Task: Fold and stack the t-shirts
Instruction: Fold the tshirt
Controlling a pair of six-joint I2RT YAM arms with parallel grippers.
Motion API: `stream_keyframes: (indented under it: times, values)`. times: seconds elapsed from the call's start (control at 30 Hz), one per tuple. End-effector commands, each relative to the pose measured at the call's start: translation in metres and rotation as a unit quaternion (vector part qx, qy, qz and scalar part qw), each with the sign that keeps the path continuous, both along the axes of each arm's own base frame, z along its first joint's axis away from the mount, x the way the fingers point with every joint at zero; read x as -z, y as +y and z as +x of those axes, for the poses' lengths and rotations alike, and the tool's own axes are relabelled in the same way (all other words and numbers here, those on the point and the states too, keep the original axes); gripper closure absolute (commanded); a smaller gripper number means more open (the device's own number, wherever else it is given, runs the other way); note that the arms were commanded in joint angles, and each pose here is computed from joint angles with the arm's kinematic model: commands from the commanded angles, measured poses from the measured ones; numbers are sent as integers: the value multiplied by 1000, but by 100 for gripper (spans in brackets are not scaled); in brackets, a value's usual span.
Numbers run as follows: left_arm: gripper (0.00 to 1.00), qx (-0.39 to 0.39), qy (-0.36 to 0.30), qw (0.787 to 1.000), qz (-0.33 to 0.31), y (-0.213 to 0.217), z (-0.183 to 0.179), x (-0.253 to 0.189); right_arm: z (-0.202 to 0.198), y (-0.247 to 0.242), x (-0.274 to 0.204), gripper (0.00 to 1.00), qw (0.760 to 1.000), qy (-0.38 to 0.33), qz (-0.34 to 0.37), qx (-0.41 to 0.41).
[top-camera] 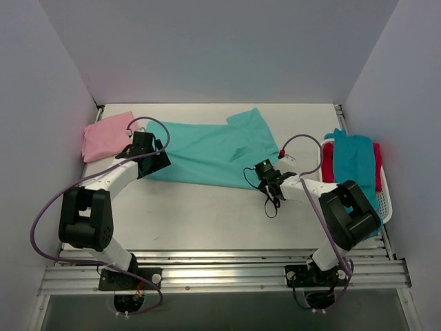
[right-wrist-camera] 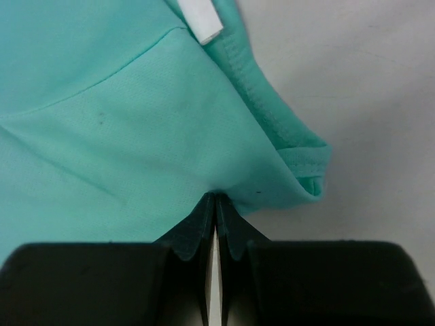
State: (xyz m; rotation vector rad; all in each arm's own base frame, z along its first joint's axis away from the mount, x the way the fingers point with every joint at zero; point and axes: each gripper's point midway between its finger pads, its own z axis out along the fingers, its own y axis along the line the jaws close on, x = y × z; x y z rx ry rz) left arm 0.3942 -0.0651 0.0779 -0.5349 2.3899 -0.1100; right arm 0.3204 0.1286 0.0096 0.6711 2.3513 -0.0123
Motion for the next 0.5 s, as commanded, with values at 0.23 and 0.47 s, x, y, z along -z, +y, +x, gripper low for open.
stream_keyframes:
  times: [0.23, 0.47]
  values:
    - [6, -3, -34, 999, 5, 0, 14, -13, -43, -40, 8, 100, 997, 33, 6, 68]
    - [6, -6, -46, 999, 7, 1, 21, -29, -36, -43, -50, 100, 997, -37, 20, 71]
